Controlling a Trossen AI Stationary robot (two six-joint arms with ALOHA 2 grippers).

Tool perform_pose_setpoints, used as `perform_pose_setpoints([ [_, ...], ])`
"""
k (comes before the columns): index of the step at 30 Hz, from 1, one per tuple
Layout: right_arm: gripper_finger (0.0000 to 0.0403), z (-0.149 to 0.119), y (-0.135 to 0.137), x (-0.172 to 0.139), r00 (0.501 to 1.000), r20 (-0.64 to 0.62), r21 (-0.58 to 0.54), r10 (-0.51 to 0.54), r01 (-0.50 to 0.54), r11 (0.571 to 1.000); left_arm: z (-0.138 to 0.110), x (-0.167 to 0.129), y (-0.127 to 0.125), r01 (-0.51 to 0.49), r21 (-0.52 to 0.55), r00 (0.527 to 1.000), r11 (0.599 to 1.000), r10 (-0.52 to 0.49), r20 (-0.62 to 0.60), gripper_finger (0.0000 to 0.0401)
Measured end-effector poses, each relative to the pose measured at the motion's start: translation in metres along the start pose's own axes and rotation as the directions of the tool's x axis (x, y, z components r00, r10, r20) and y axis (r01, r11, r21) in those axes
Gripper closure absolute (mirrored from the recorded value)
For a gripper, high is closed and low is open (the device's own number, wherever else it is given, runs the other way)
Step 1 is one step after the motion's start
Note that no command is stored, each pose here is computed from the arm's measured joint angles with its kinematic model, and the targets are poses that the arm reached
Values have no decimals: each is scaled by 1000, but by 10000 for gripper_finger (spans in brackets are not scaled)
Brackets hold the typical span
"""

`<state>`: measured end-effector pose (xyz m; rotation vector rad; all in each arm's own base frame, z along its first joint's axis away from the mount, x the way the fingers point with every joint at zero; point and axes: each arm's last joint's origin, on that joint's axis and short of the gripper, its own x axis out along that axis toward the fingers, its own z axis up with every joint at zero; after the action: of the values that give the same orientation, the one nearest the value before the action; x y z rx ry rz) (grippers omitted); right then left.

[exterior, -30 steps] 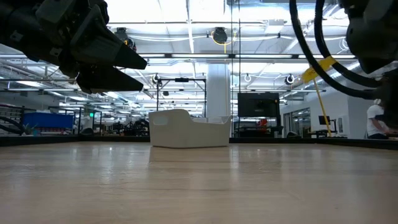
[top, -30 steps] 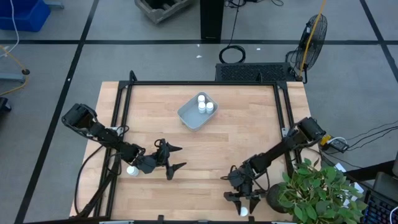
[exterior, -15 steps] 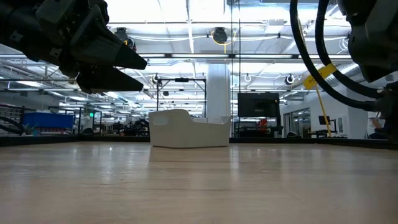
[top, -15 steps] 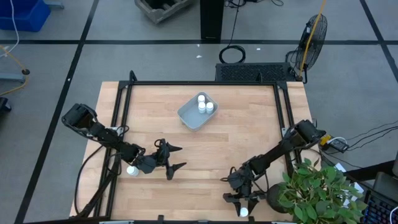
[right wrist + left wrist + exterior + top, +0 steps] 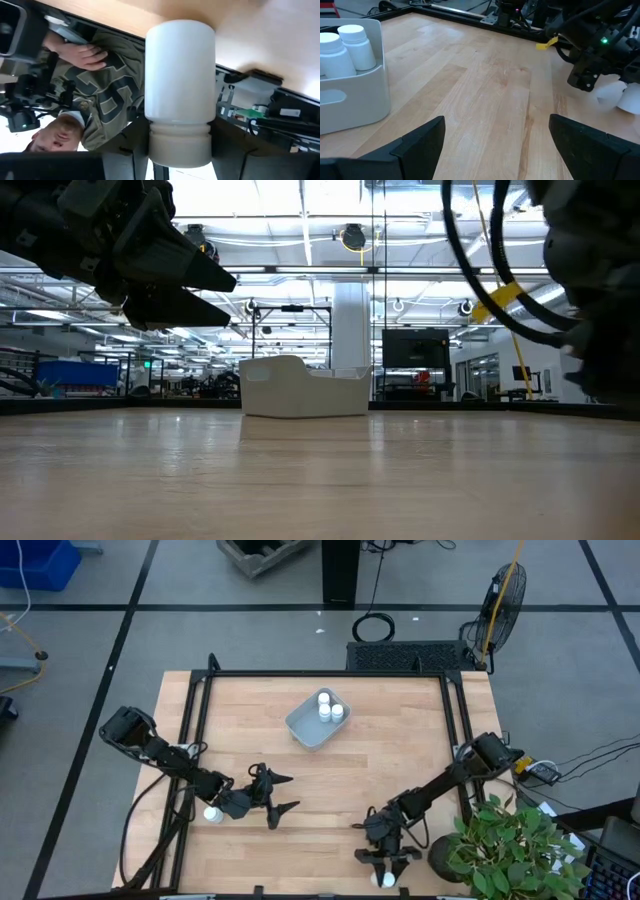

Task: Pick and place pill bottles into a basket
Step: Put the right white medicine bottle into the gray bin

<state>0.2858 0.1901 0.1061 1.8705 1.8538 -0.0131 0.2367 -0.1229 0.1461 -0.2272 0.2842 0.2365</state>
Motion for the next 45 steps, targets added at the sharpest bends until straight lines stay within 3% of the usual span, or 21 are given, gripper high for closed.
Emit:
perform_pose_setpoints([
  [7, 254, 12, 10, -17, 995, 66, -125, 80, -71, 990, 0, 0, 0, -1, 0, 1000, 1000, 1, 0, 38],
  [12, 254, 23, 15, -29, 979, 155, -276, 135, -89, 957, 0, 0, 0, 0, 0, 1000, 1000, 0, 0, 38],
  [18, 254, 32, 21, -43, 953, 224, -441, 202, -86, 893, 0, 0, 0, 0, 1, 1000, 1000, 0, 0, 38],
  [23, 254, 36, 24, -52, 938, 256, -543, 233, -60, 838, -1, 0, 0, 6, 109, 1000, 994, -5, -10, 38],
  [30, 254, 39, 32, -64, 919, 254, -703, 300, -38, 710, -1, 0, 0, 6, 105, 1000, 994, -5, -9, 38],
  [35, 254, 44, 37, -77, 901, 265, -738, 343, -40, 674, -1, 0, 0, 6, 107, 1000, 994, -5, -9, 38],
  [45, 254, 58, 43, -106, 875, 281, -736, 394, -67, 674, 1, 2, 2, -19, 52, 1000, 998, 19, 8, 38],
])
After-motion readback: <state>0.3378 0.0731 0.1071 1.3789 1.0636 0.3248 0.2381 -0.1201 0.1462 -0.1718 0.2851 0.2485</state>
